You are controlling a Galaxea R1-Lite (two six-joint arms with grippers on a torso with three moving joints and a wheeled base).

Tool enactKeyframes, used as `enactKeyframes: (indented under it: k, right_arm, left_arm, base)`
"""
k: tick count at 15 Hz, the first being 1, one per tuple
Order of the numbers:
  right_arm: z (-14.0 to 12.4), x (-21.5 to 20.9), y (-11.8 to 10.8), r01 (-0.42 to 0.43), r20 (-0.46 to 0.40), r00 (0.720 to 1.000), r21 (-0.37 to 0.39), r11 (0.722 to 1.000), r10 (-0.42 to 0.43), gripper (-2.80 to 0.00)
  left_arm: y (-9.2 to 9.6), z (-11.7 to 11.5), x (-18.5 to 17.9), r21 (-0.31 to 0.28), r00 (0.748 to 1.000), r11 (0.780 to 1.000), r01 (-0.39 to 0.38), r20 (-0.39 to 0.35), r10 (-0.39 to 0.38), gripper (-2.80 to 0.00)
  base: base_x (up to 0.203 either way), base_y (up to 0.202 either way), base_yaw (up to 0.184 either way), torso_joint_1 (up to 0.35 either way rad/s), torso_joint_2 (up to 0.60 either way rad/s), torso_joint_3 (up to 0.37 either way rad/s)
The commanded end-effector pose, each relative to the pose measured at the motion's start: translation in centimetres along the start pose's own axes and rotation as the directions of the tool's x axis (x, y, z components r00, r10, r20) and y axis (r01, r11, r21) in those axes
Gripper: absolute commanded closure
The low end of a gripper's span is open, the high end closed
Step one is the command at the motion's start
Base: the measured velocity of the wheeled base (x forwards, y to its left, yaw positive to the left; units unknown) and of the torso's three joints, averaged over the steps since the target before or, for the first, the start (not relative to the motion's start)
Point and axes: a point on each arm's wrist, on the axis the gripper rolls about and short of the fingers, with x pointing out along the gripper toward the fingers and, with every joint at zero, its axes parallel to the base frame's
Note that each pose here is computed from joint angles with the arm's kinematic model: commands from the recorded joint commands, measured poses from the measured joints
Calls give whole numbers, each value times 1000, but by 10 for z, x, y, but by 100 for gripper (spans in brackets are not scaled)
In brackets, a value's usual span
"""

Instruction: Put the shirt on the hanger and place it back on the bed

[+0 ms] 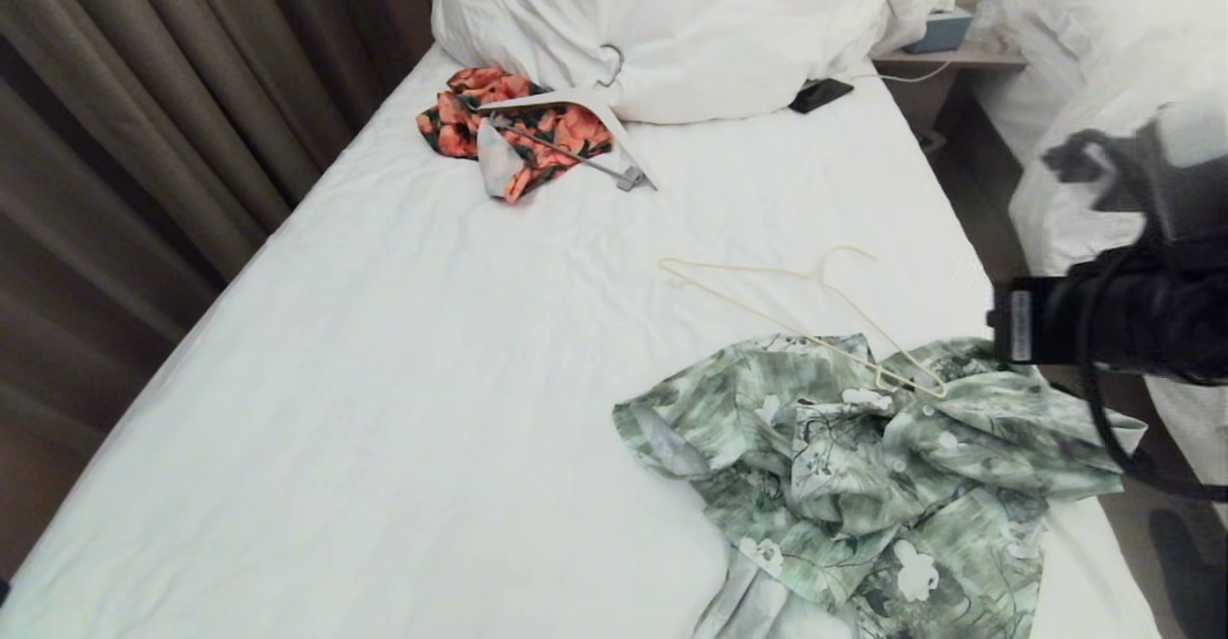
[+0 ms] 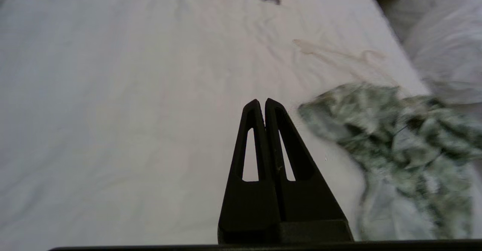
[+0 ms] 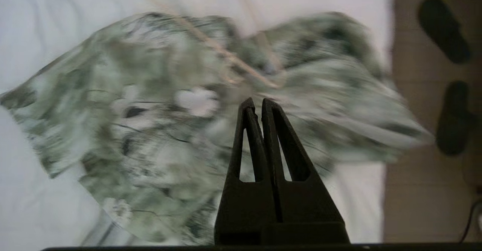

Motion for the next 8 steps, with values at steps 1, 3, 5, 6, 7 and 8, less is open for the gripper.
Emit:
enactKeyframes:
  k: [1,3,5,6,7,8]
  right_arm:
    - [-3,-44,-35,22,95,995,75,997,-29,0]
    - [-12,-77,-62,47,169,983,139,989,-71,0]
    - [-27,-107,-84,77,232,965,196,978,-123,0]
    - [-41,-124,-94,86,267,953,221,971,-145,0]
    - [-57,-138,-103,103,293,940,242,965,-174,0]
    - [-73,-148,-109,121,311,929,256,959,-200,0]
  left_arm:
    - [-1,-6,-10,25,1000,1000,-19,17,19,0]
    - [1,-19,-20,40,1000,999,-6,30,5,0]
    - [6,-37,-23,82,1000,997,-6,10,6,0]
    - [9,-49,-24,137,1000,991,-9,7,8,0]
    - [12,-60,-21,206,999,978,-19,-23,25,0]
    - [15,-67,-19,231,998,973,-26,-46,37,0]
  base:
    - [0,0,0,0,0,0]
    - [0,0,0,0,0,0]
    - [0,0,0,0,0,0]
    - [0,0,0,0,0,0]
    - [0,0,0,0,0,0]
    - [0,0,0,0,0,0]
